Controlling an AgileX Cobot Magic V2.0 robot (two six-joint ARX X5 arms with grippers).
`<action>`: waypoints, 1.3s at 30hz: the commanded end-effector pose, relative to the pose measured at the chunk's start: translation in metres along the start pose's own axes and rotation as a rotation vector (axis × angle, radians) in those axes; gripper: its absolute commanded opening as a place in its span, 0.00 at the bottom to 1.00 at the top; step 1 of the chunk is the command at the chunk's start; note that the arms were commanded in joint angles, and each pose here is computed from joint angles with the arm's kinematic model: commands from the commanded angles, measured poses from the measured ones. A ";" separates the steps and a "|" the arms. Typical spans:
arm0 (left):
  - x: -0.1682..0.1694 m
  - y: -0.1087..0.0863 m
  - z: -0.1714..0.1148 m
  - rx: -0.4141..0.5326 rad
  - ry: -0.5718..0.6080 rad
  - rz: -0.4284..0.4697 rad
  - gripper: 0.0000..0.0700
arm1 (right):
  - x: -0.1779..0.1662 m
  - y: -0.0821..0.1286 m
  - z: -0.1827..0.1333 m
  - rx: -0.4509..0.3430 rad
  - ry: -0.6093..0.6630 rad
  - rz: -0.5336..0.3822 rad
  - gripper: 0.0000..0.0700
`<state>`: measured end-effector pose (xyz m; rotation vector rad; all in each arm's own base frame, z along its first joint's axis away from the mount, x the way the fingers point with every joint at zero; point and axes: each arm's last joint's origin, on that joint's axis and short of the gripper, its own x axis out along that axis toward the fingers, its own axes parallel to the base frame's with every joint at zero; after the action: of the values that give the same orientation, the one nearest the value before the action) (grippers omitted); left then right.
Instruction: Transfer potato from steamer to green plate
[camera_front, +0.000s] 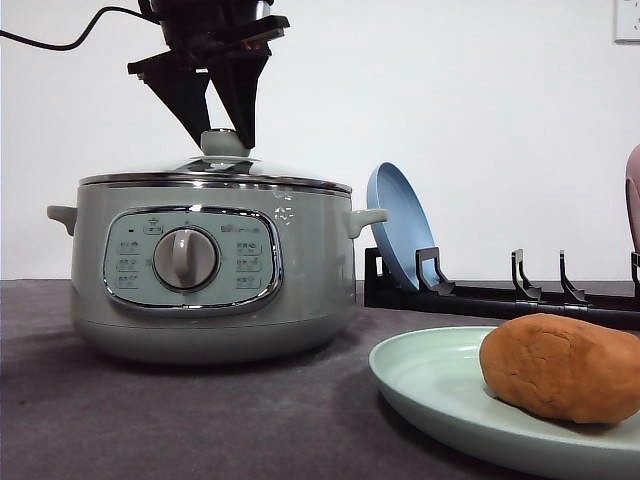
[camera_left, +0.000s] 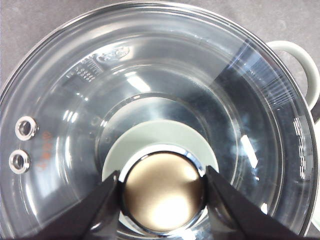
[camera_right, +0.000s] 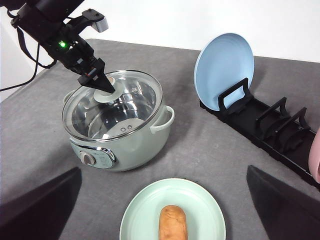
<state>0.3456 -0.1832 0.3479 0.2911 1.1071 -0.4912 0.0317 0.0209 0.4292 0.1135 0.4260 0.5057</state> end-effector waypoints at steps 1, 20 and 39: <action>0.006 -0.002 0.008 0.022 -0.033 -0.005 0.00 | -0.003 0.001 0.004 -0.008 -0.023 0.008 0.96; -0.002 -0.002 0.004 -0.005 0.002 -0.007 1.00 | -0.003 0.001 0.004 -0.013 -0.023 0.007 0.96; -0.172 -0.015 -0.066 0.035 -0.363 -0.105 1.00 | -0.002 0.000 0.004 -0.033 -0.028 -0.016 0.96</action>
<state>0.2317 -0.1268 0.4682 0.1663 0.7995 -0.6056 0.0321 0.0203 0.4293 0.0869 0.4150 0.4861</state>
